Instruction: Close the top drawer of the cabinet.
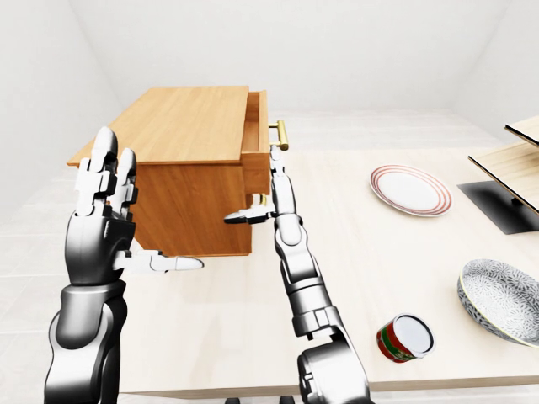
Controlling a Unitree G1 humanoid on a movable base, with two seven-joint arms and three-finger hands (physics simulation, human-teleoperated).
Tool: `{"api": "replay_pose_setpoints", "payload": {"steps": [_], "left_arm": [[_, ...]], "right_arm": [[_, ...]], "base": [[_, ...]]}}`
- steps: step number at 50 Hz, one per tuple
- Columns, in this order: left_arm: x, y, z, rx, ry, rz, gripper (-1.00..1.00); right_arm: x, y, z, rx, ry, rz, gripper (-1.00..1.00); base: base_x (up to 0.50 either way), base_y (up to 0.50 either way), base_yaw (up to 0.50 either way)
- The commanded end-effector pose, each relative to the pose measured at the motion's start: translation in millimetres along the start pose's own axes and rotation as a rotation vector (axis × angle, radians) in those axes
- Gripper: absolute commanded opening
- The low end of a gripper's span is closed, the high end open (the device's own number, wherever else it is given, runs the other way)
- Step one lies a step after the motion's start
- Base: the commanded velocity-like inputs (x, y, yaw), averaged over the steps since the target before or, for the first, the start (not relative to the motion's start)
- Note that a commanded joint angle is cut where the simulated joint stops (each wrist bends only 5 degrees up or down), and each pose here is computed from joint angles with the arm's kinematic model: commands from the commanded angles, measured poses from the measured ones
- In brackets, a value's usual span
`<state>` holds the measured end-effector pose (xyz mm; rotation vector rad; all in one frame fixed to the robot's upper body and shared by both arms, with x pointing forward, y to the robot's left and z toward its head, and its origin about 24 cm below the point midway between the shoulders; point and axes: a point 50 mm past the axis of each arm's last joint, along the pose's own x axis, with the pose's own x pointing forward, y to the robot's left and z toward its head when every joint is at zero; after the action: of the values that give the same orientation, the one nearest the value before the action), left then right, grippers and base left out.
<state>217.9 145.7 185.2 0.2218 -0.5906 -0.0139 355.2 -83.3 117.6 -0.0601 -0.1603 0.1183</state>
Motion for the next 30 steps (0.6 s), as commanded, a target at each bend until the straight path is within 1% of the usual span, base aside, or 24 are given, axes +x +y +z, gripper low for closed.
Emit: {"api": "replay_pose_setpoints", "payload": {"steps": [1, 18, 30], "left_arm": [[0.2, 0, 0, 0.001, -0.002, -0.001, 1.0], [0.1, 0, -1, -0.001, 0.003, 0.0, 1.0], [-1.0, -1, 1, -0.004, -0.002, -0.005, 1.0]], "right_arm": [[1, 34, 5, -0.008, -0.015, 0.137, 1.0], [-1, 44, 0, -0.004, -0.001, 0.17, 1.0], [1, 54, 0, -0.001, -0.001, 0.199, 1.0]], "base": [[0.0, 0.0, 0.0], [0.0, 0.0, 0.0], [0.0, 0.0, 0.0]]}}
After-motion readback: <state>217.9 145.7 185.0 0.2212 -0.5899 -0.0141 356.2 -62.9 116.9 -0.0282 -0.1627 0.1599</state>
